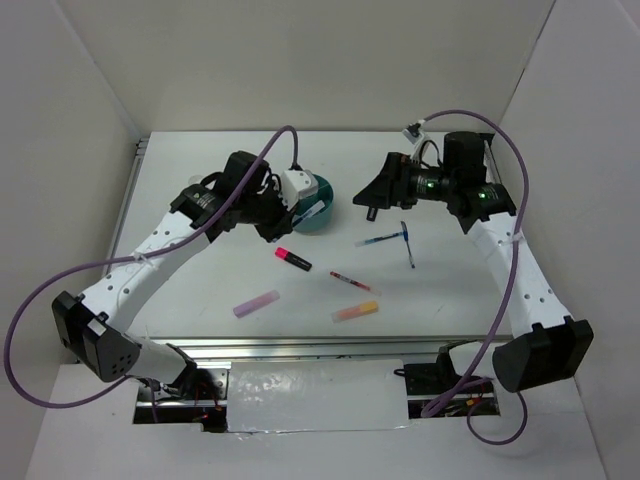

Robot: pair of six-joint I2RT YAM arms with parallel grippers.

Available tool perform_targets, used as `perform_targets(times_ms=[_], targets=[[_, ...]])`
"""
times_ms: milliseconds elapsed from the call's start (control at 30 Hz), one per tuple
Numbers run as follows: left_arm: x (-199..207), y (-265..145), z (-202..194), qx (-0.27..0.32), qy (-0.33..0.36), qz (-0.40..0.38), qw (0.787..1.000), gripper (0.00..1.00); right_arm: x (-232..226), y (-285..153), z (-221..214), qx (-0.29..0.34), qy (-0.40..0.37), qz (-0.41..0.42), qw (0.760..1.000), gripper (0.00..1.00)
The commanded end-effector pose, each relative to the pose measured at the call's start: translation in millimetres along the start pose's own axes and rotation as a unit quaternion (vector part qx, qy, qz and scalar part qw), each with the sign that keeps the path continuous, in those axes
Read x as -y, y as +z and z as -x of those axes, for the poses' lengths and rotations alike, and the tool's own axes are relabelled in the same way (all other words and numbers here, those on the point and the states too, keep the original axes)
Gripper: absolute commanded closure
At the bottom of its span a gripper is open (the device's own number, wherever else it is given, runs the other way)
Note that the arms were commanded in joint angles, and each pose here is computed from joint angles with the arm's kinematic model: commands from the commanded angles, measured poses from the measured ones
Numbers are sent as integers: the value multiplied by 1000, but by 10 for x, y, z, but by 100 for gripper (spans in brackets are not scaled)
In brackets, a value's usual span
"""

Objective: Sort the stationery into containers
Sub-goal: Pass the stationery from the left arm to the right

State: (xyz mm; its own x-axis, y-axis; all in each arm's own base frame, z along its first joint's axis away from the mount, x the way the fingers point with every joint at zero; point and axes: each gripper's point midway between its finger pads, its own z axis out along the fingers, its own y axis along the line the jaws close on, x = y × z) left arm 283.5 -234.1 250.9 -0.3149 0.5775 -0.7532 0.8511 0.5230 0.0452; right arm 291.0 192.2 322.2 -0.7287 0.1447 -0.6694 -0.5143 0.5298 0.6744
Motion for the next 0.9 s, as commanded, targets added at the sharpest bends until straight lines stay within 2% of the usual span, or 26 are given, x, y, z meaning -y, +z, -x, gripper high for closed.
perform_targets(times_ms=[0, 167, 367, 633, 867], targets=[[50, -49, 245, 27, -13, -11, 999, 100, -256, 108, 180, 8, -35, 34, 999, 10], [59, -27, 311, 31, -17, -17, 999, 100, -166, 401, 127, -25, -14, 40, 999, 23], [56, -11, 373, 36, -15, -19, 999, 100, -230, 688, 24, -63, -19, 57, 996, 25], [62, 50, 349, 32, -14, -20, 999, 100, -444, 833, 24, -85, -14, 111, 990, 29], [65, 54, 389, 40, -15, -22, 999, 100, -433, 890, -61, -98, -5, 121, 988, 44]])
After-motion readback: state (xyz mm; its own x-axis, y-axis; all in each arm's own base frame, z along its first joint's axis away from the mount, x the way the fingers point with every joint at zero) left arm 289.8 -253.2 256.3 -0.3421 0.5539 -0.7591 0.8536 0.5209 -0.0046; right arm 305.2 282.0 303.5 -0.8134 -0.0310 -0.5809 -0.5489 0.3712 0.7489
